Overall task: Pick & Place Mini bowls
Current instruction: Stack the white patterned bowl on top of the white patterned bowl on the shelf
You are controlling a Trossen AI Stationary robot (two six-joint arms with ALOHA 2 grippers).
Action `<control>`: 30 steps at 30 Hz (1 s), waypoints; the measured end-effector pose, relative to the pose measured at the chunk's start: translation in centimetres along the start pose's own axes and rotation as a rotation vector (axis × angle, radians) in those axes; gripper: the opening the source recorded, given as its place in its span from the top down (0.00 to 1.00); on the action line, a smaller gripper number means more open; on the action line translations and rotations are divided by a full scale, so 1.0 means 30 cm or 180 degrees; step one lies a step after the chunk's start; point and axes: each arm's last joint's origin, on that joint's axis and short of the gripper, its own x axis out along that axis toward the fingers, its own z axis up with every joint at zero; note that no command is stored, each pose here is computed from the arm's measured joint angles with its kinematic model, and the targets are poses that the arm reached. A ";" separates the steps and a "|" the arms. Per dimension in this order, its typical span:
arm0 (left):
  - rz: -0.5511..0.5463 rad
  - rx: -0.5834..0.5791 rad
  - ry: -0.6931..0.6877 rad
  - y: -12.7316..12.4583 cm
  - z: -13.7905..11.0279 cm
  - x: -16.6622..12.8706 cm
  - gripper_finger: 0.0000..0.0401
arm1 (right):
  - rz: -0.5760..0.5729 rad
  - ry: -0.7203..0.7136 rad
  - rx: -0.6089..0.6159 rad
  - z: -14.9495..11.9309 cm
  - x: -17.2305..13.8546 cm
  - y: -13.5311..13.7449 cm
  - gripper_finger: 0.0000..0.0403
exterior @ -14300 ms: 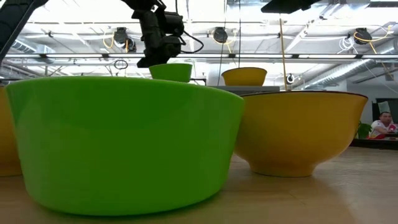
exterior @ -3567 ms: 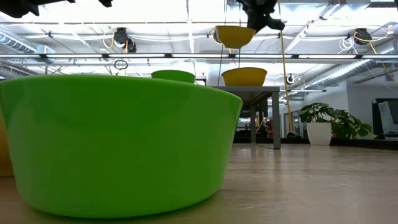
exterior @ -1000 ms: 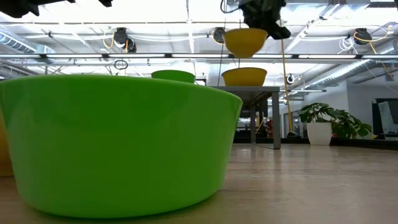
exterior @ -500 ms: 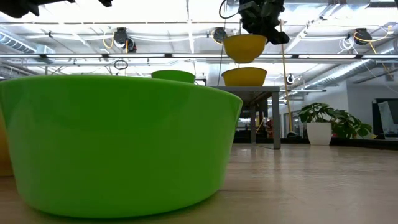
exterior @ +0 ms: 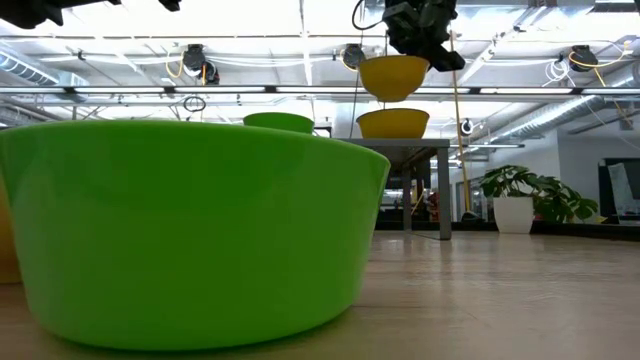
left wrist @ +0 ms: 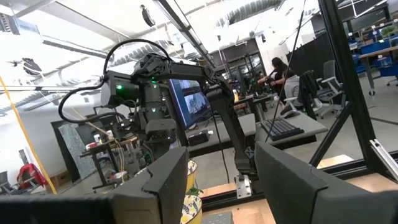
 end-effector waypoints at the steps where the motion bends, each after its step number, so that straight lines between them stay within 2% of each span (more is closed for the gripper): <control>1: -0.0001 0.0000 0.0002 0.000 0.000 0.000 0.52 | -0.0001 0.0000 -0.0001 0.000 0.000 0.000 1.00; 30: -0.0003 0.0000 0.0008 0.000 -0.001 0.000 0.52 | -0.0156 -0.0084 -0.0074 0.004 0.000 -0.004 1.00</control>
